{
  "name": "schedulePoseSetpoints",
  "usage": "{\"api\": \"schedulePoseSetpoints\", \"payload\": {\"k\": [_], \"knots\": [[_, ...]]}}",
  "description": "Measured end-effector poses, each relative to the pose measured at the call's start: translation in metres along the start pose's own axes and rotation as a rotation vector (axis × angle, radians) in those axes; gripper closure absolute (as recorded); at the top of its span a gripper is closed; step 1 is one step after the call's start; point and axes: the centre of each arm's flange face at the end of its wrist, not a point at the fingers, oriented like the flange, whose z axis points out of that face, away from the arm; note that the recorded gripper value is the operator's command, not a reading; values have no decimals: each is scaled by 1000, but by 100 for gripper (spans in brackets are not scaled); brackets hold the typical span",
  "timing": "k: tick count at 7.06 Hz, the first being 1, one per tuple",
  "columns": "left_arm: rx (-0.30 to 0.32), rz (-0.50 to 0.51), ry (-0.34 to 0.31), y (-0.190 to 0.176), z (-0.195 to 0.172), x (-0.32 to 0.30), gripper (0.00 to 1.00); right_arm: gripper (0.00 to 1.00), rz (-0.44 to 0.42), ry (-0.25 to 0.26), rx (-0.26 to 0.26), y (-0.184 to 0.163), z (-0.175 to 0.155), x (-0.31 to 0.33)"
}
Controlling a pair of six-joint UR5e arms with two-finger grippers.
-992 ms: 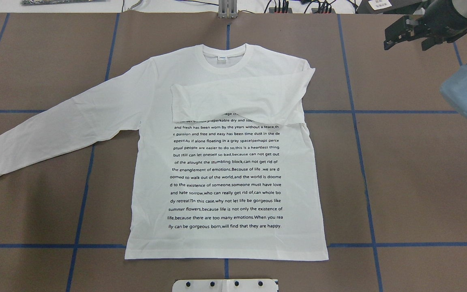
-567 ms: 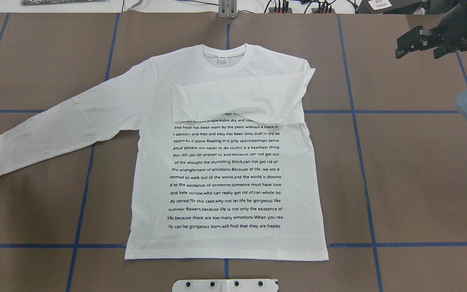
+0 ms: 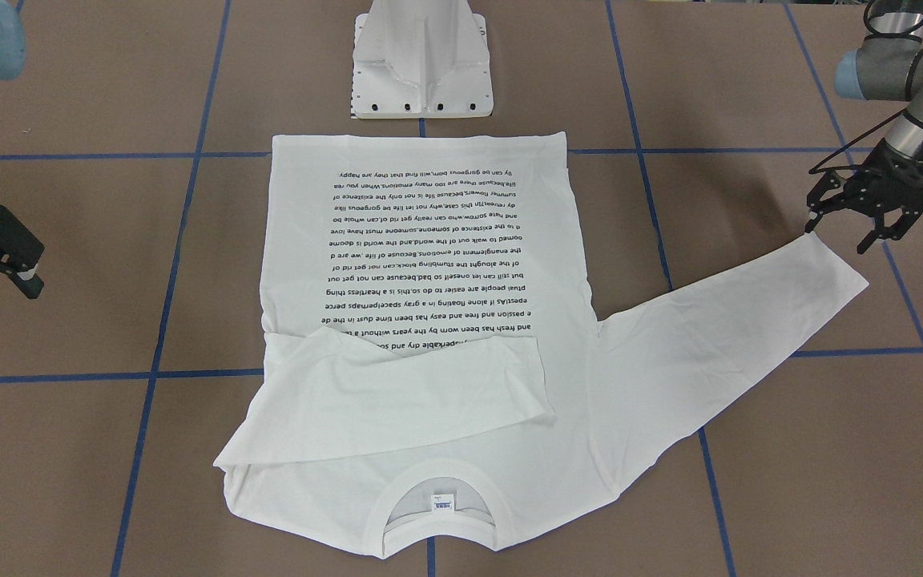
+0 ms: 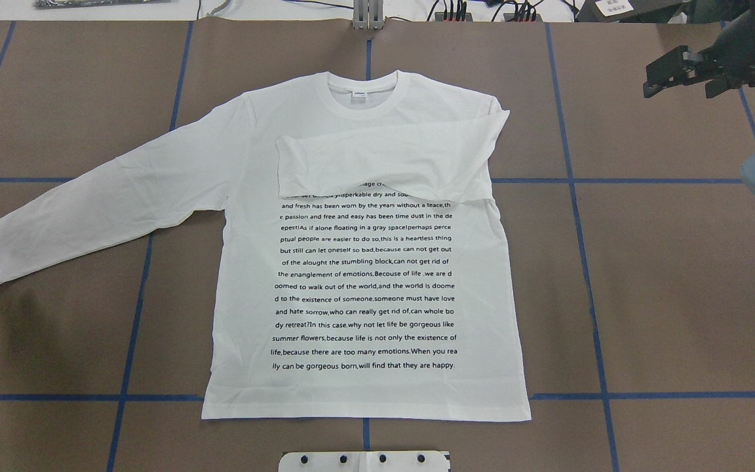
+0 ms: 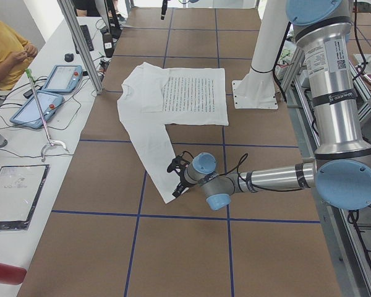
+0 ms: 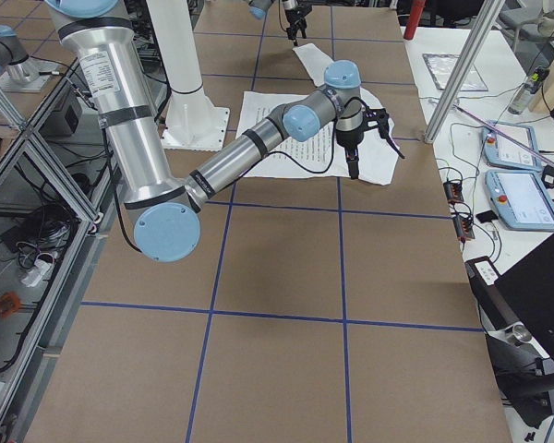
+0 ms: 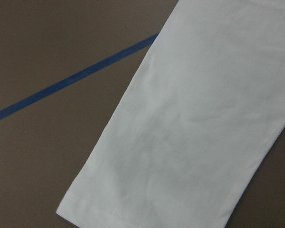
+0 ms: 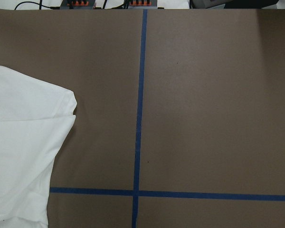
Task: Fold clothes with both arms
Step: 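Grasp the sleeve cuff nearest the left gripper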
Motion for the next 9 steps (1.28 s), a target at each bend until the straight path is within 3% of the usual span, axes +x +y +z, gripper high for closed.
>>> {"api": "schedulePoseSetpoints", "payload": {"k": [2, 5, 9], "knots": [[-9, 14, 9, 10, 2, 4, 11, 0, 3, 3, -4, 2, 2, 3], [-16, 30, 19, 19, 4, 10, 22, 0, 4, 5, -6, 3, 3, 5], [4, 36, -15, 16, 6, 10, 27, 0, 5, 14, -1, 3, 4, 6]]}}
